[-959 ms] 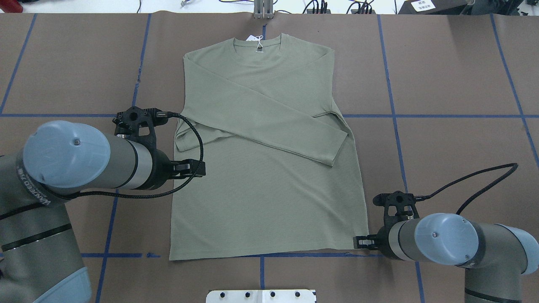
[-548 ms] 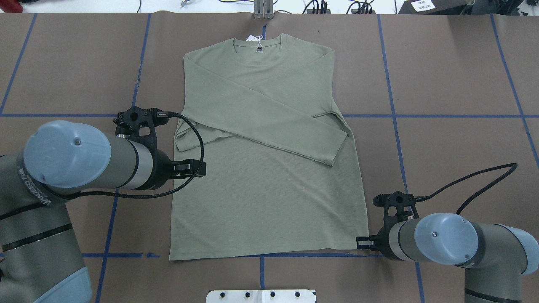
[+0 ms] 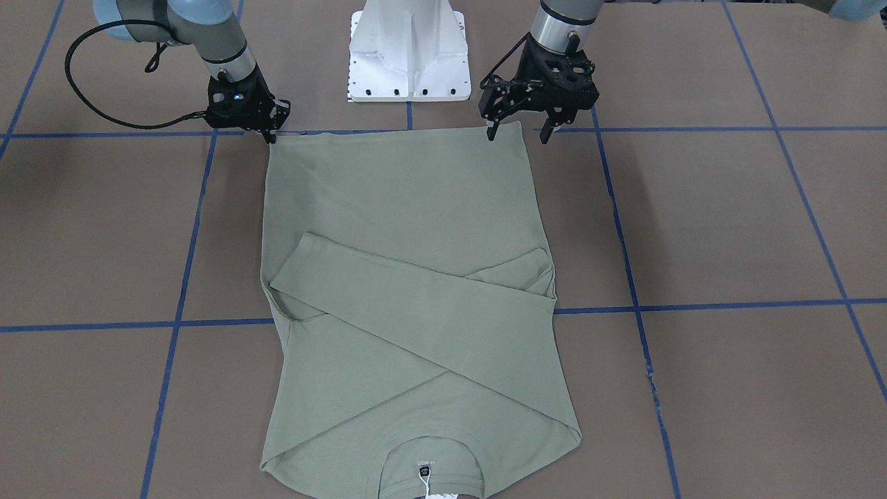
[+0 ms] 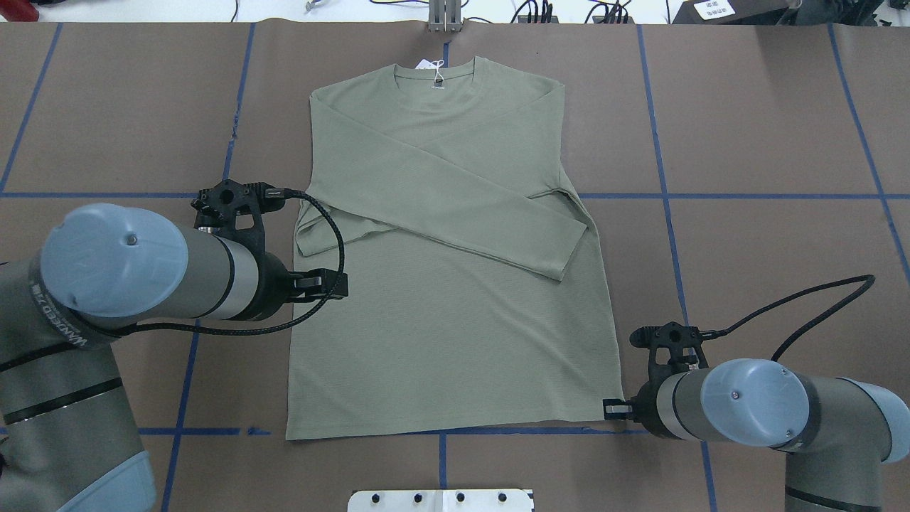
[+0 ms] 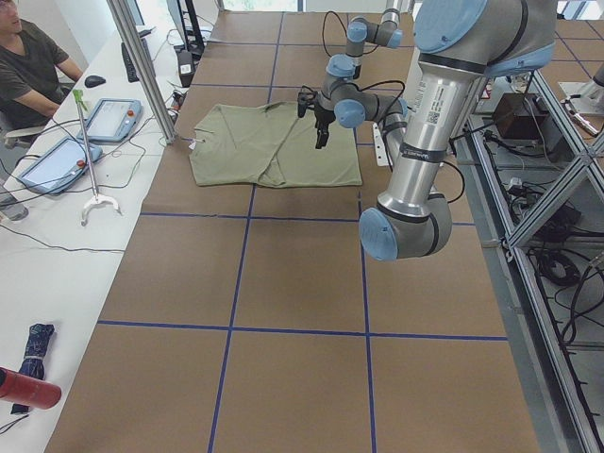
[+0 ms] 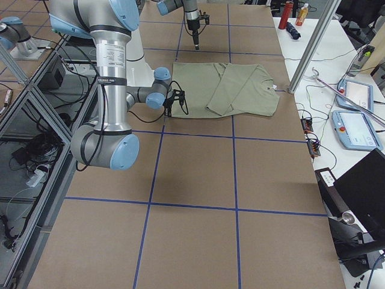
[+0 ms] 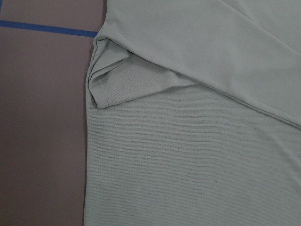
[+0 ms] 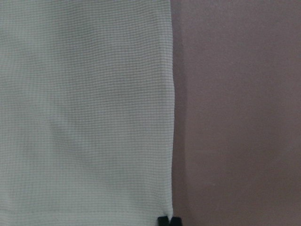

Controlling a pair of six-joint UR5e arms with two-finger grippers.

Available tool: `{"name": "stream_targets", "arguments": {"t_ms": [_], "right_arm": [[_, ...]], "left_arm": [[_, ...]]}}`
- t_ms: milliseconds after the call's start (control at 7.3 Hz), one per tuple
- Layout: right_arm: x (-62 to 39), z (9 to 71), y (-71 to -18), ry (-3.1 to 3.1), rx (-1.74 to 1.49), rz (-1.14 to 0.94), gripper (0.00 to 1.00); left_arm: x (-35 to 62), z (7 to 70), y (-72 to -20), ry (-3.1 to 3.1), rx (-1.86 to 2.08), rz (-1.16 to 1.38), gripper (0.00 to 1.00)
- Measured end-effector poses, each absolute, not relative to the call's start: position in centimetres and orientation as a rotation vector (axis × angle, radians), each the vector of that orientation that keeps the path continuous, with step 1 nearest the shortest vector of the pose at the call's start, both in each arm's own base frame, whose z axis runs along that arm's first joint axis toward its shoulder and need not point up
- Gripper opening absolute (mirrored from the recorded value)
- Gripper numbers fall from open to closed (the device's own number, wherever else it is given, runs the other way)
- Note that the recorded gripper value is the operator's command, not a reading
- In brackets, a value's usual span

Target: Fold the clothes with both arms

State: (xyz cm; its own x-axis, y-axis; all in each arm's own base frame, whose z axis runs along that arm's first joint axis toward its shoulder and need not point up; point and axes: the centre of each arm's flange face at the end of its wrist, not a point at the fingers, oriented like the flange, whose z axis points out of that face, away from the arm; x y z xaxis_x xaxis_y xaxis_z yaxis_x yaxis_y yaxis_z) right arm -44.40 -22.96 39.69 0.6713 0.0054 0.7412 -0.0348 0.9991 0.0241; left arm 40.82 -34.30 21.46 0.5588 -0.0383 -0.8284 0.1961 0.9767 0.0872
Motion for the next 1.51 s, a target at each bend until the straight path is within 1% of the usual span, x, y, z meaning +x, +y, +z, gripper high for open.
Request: {"name": "stream_targets", "arguments": {"t_ms": [274, 411, 822, 959, 1233, 1507], "right_arm": [[-44.1, 39.0, -23.2, -0.850, 0.045, 0.032, 0.00], [-43.5, 38.4, -23.4, -0.865, 0.047, 0.038, 0.00], [-40.6, 36.1, -25.3, -0.925, 0.013, 0.064, 0.00], [-40.1, 35.7, -25.8, -0.936, 0.004, 0.069, 0.00], [-39.8, 35.3, -26.1, -0.947, -0.002, 0.072, 0.00], [-39.8, 35.2, -26.2, -0.950, -0.003, 0.072, 0.00]], "left_arm": [[41.3, 22.1, -33.8, 0.961, 0.159, -0.148, 1.00], [42.4, 22.9, -32.5, 0.953, 0.123, -0.165, 1.00], [46.4, 25.6, -25.9, 0.907, 0.031, -0.203, 0.98], [47.2, 26.6, -24.5, 0.885, 0.022, -0.199, 0.98], [48.7, 29.3, -23.4, 0.824, 0.011, -0.193, 0.96], [50.5, 31.4, -22.3, 0.776, -0.009, -0.187, 0.93]]}}
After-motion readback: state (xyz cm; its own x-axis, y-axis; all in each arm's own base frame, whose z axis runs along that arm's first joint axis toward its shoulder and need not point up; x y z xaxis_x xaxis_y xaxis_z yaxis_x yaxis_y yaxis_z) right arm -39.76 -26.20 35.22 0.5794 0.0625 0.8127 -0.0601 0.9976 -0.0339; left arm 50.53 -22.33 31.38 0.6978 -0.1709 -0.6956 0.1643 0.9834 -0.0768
